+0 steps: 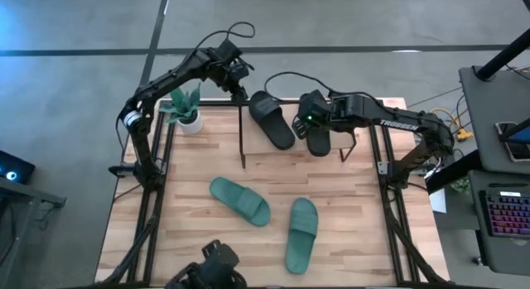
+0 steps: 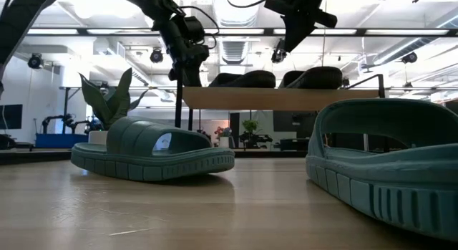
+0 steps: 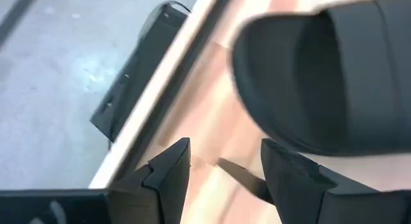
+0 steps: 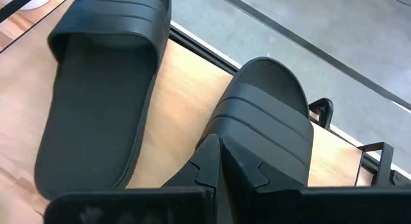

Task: Pick and place slides into the shelf
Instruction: Put the black slide on the shelf

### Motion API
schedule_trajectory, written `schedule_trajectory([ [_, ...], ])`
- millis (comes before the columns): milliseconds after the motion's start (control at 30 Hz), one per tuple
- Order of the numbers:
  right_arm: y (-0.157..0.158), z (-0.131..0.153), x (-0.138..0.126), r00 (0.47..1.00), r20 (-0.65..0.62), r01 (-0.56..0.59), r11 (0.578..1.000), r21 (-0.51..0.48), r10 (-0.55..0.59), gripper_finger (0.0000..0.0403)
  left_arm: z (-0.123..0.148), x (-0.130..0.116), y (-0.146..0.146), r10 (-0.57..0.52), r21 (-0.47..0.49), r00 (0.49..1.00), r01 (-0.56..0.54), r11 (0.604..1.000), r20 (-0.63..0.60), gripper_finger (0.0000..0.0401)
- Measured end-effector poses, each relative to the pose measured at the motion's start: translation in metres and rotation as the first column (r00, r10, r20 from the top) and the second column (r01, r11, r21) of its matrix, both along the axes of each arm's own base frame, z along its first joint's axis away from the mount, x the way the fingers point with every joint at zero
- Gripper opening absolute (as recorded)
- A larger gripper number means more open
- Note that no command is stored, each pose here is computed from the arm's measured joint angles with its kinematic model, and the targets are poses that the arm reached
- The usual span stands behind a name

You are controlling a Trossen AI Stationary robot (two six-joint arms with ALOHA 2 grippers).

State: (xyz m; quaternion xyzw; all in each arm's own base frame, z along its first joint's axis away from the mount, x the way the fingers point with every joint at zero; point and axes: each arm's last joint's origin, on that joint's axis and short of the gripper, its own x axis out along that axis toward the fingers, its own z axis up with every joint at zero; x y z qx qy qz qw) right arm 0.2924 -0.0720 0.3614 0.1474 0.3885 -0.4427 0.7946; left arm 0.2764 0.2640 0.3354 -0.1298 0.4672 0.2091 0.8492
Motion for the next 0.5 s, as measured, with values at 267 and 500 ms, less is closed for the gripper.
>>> schedule_trajectory([
  [267,-0.012,0.0,-0.003,0.998,0.024,0.062,0.998,0.019,-0.062,0.0008,0.0,-0.019,0.026,0.038,-0.01,0.997,-0.038,0.999,0.068,0.0176],
  [500,-0.022,-0.004,-0.001,0.996,0.044,0.074,0.994,0.082,-0.077,0.0008,-0.018,-0.014,0.039,-0.034,-0.149,0.982,0.062,0.987,0.184,0.0176],
])
